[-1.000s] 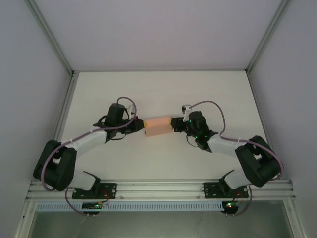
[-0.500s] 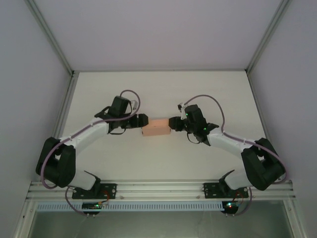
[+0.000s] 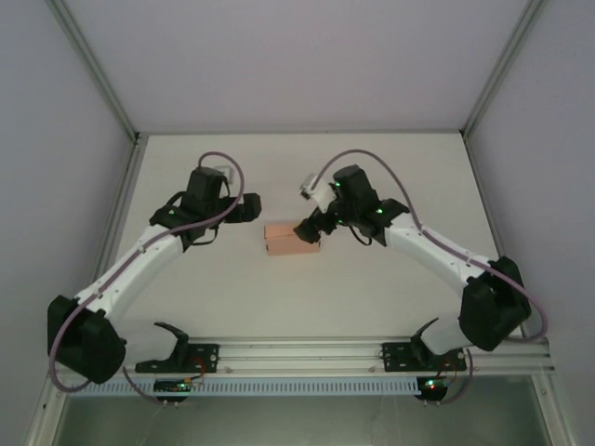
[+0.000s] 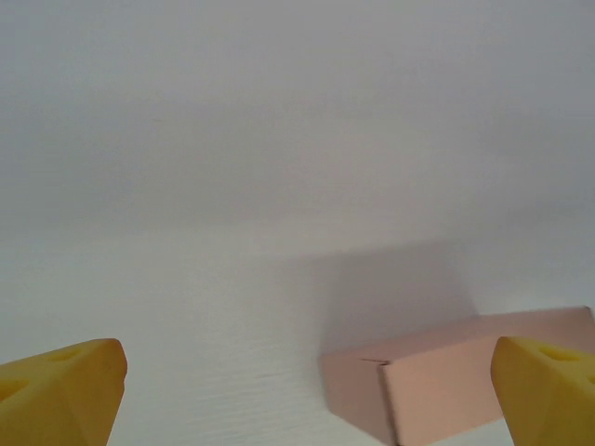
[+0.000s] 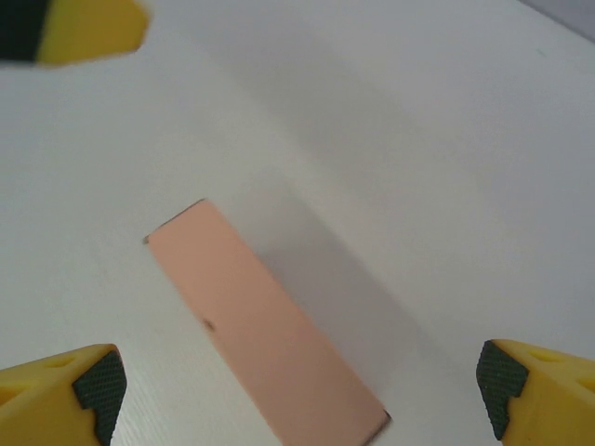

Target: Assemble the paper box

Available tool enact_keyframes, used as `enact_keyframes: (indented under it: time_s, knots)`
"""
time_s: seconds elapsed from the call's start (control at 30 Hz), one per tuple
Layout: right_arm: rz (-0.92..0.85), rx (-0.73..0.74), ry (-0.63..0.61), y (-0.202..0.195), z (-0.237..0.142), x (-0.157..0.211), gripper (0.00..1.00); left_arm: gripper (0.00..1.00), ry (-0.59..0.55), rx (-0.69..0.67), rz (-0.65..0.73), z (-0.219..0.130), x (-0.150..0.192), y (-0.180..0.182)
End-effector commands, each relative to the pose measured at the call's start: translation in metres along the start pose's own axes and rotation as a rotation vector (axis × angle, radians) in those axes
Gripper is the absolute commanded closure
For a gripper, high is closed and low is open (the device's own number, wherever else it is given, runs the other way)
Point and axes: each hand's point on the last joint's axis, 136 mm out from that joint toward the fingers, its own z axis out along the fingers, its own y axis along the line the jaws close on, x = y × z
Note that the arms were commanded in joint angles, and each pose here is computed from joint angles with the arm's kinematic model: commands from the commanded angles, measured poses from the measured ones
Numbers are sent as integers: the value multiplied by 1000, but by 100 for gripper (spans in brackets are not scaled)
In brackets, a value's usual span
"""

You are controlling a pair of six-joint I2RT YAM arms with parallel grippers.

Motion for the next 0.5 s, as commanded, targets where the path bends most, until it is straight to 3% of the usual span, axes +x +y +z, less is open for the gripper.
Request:
enact_keyframes:
  time_s: [0.0,0.13,0.33,0.4,0.47]
  knots:
    - [-390,-119,237,18,19,41,1,1,5,-136,-17,-7,15,38]
    - [-467,-154,384,10,39,51,2,0,18,-191,-43,-12,31,58]
    - [-509,-118,519,-3,63,65,21,0,27,-236,-77,-16,45,76]
    - [-517,-139,539,2,66,69,34,0,28,-237,-81,-16,46,78]
    - [-524,-133,545,1,69,70,55,1,29,-235,-82,-16,47,78]
